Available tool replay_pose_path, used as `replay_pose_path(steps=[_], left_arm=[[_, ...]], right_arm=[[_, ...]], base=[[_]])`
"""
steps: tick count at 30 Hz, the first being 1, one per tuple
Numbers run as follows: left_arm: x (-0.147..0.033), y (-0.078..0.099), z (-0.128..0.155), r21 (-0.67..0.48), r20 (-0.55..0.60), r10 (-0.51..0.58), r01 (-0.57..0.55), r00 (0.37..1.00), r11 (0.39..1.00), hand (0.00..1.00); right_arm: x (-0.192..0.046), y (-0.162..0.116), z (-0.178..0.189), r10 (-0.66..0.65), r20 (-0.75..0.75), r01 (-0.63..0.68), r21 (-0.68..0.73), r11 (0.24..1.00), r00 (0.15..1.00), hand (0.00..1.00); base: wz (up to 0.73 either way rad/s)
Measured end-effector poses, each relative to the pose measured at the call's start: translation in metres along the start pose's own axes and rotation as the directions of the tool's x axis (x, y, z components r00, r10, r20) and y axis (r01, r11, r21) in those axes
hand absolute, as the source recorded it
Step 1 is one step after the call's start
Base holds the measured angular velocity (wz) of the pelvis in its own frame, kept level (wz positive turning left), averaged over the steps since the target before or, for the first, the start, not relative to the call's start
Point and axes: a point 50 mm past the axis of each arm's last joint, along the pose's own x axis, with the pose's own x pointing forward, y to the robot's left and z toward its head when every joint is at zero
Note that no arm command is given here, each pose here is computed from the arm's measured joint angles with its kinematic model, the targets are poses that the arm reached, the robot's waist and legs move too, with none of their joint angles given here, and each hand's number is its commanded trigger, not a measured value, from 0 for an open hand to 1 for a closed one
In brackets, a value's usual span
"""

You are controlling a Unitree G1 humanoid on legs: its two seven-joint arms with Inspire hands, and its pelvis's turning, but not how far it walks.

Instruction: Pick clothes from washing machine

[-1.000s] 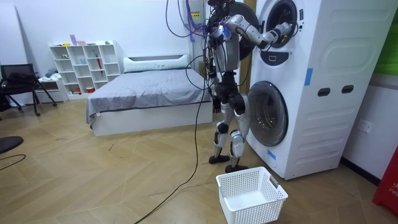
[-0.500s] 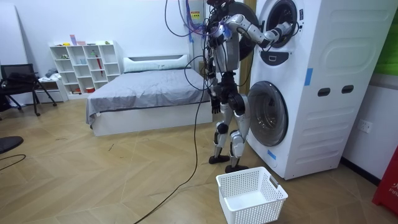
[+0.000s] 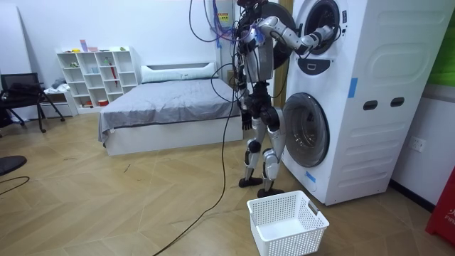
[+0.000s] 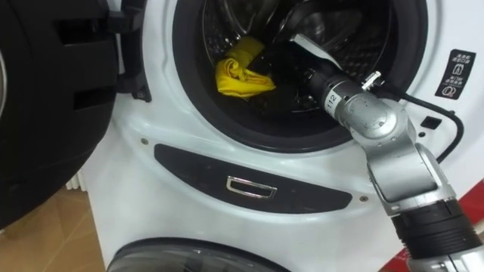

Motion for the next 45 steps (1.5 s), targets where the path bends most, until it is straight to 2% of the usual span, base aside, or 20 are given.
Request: replay_pose_path(steps=[10, 15, 21, 26, 32, 40, 45], left_arm=[[0.000, -0.001, -0.007, 0.011, -0.001, -0.010, 0.010, 1.000, 1.000, 0.00], [-0.001, -0.003, -0.015, -0.012, 0.003, -0.009, 0.009, 1.000, 1.000, 0.00], [-0.001, -0.011, -0.021, -0.038, -0.002, -0.023, 0.023, 1.000, 0.999, 0.00], [-0.002, -0.015, -0.027, -0.043, -0.007, -0.021, 0.021, 1.000, 0.999, 0.00], [-0.002, -0.018, -0.030, -0.049, 0.003, -0.023, 0.023, 1.000, 0.999, 0.00], [-0.003, -0.019, -0.041, -0.047, -0.029, -0.028, 0.027, 0.999, 0.999, 0.00], [-0.004, -0.017, -0.043, -0.050, -0.022, -0.023, 0.022, 0.999, 0.999, 0.00]], right_arm=[[-0.003, 0.001, 0.010, -0.019, 0.048, 0.019, -0.013, 1.000, 0.999, 1.00], [-0.016, 0.004, 0.032, -0.064, 0.171, 0.063, 0.011, 0.998, 0.983, 1.00], [-0.051, 0.008, 0.057, -0.152, 0.342, 0.123, 0.106, 0.987, 0.927, 1.00], [-0.074, 0.017, 0.064, -0.150, 0.426, 0.048, 0.242, 0.969, 0.892, 1.00], [-0.089, 0.018, 0.069, -0.158, 0.489, 0.013, 0.288, 0.957, 0.858, 1.00], [-0.097, 0.025, 0.066, -0.122, 0.504, -0.042, 0.302, 0.952, 0.855, 1.00], [-0.105, 0.030, 0.057, -0.104, 0.507, -0.123, 0.395, 0.910, 0.856, 1.00]], base=[[0.00], [0.01], [0.03], [-0.07], [-0.05], [0.00], [0.00]])
